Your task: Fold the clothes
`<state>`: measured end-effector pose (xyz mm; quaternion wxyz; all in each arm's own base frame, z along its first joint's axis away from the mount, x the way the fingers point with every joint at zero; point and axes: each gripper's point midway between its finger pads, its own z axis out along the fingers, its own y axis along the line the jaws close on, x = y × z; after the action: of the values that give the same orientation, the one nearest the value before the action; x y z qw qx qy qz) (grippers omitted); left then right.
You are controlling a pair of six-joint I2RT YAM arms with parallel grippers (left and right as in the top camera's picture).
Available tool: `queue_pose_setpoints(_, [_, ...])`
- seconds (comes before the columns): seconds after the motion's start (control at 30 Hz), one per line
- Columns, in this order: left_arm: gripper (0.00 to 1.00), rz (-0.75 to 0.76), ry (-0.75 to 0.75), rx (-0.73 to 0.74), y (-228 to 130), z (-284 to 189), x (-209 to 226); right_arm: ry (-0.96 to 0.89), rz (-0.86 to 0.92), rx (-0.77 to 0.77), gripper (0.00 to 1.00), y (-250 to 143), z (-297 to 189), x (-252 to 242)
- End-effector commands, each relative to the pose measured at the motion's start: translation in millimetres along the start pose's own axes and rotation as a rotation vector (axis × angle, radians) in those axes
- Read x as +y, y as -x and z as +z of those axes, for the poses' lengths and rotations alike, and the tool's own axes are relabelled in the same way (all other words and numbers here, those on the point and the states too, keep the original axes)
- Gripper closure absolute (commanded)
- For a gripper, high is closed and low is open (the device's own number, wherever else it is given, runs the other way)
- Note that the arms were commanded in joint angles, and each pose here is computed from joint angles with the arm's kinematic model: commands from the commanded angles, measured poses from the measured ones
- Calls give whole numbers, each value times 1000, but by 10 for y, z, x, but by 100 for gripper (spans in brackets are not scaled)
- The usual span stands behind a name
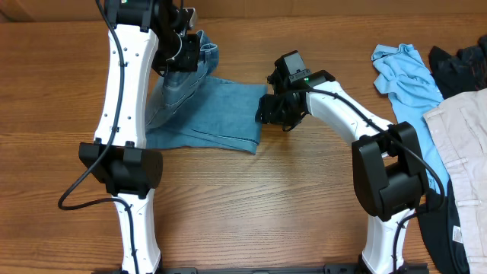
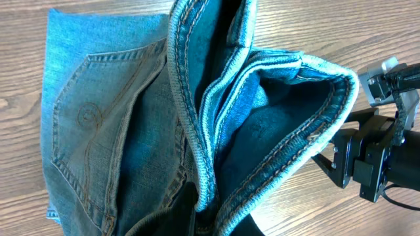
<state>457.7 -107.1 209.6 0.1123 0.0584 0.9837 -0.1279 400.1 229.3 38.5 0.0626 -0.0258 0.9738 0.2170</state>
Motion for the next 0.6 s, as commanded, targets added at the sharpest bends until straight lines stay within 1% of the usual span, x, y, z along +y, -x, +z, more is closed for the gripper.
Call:
queue_pose_setpoints(0.0, [96, -17, -7, 11, -49, 7, -112, -29, 40, -23, 54, 44, -16, 31])
queue_pose_setpoints(0.1, [96, -4, -12, 13, -56, 27, -207, -82, 137, -43, 55, 44, 17, -83])
queue_pose_setpoints(0.33, [96, 0, -22, 6, -49, 70, -394, -86, 192, -21, 55, -35, 141, -120])
queue_pose_setpoints(0.43, [96, -6, -28, 3, -48, 89, -479, -97, 260, 13, 58, -121, 332, -132])
queue_pose_setpoints(0.57, [96, -24, -36, -6, -28, 128, -592, -36, 251, 82, 59, -246, 561, -17])
